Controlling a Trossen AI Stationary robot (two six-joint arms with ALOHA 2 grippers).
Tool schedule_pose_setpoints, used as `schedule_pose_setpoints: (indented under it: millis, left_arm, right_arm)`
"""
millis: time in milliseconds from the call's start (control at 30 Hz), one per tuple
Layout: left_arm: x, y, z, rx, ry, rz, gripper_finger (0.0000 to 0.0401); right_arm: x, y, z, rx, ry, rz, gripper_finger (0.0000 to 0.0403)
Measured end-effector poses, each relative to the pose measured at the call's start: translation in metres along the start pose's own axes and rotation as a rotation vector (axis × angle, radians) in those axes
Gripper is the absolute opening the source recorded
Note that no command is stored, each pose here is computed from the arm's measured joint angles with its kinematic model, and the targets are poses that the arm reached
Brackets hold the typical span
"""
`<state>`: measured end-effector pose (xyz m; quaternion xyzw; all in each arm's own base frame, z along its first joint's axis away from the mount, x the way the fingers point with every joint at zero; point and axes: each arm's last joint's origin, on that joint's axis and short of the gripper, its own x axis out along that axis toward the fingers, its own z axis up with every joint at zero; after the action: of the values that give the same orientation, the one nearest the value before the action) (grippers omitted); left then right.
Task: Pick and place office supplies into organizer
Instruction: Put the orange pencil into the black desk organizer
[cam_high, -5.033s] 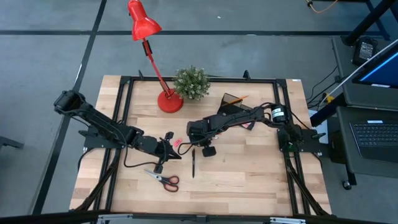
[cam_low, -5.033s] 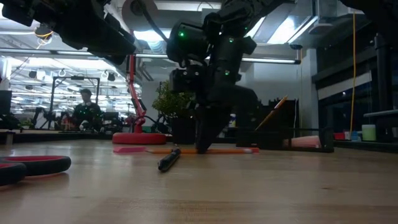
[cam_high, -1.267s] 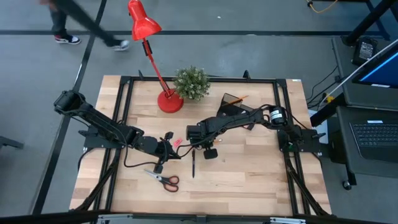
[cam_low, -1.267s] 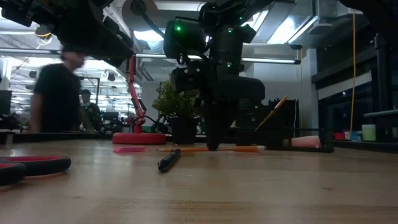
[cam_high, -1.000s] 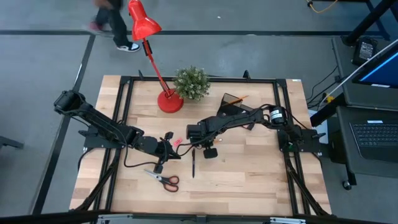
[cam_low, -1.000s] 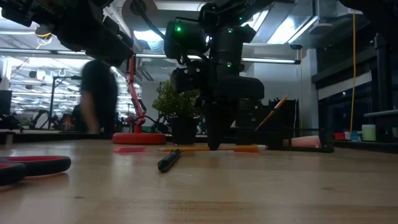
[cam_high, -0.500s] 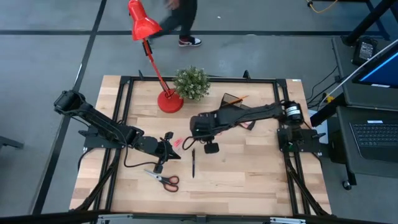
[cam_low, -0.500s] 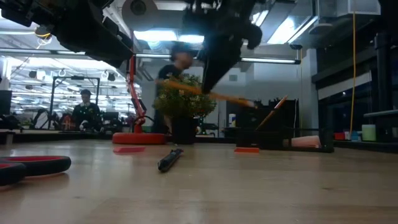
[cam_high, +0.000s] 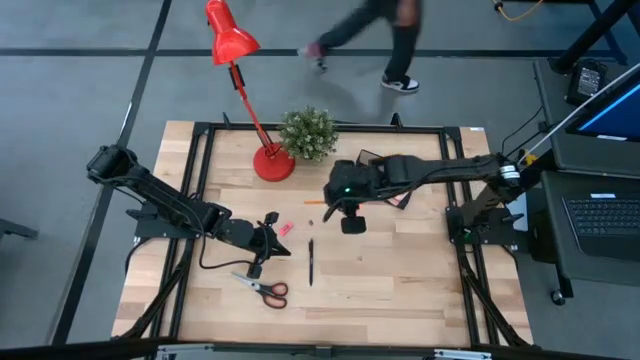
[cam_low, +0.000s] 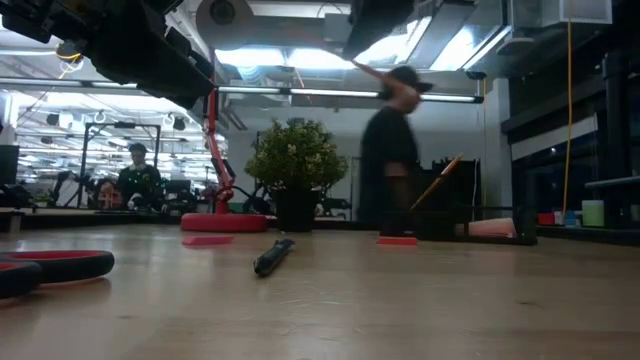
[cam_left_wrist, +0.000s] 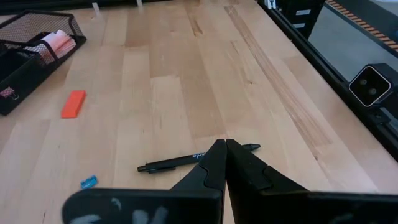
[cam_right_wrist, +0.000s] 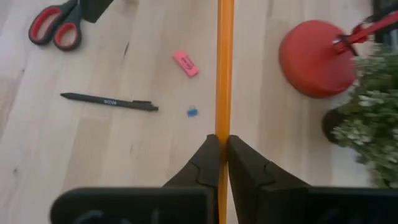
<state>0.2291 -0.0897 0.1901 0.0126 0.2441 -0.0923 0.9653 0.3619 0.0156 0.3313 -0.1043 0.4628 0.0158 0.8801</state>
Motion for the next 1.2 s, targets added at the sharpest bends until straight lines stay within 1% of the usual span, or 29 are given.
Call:
schedule_pose_setpoints:
  millis: [100,233,433,733,1033,1100,1200]
  left_arm:
    - [0.000,-0.002,0.000,0.004,0.000,-0.007,0.0003]
    - [-0.001,-0.006,-0.001,0.011,0.000,-0.019,0.0003]
    - [-0.001,-0.007,-0.001,0.014,-0.003,-0.011,0.0003]
    - [-0.001,-0.007,0.000,0.012,-0.014,-0.010,0.0003]
    - [-0.001,-0.007,0.002,0.008,-0.034,-0.012,0.0003]
    - [-0.001,-0.007,0.002,0.008,-0.034,-0.012,0.0003]
    - [-0.001,-0.007,0.003,0.008,-0.036,-0.012,0.0003]
  right_arm:
    - [-0.009,-0.001,-0.006,0.005,-0.028,-0.025,0.0023]
    - [-0.009,-0.003,-0.031,0.050,-0.078,-0.063,0.0023]
    - [-0.024,-0.010,-0.072,0.131,-0.251,-0.121,0.0023]
    - [-0.034,-0.014,-0.129,0.194,-0.538,-0.215,0.0023]
    - [-0.026,-0.016,-0.167,0.187,-0.769,-0.325,0.0023]
    - [-0.022,-0.018,-0.173,0.200,-0.798,-0.363,0.0023]
    - [-0.015,-0.021,-0.183,0.185,-0.816,-0.444,0.0023]
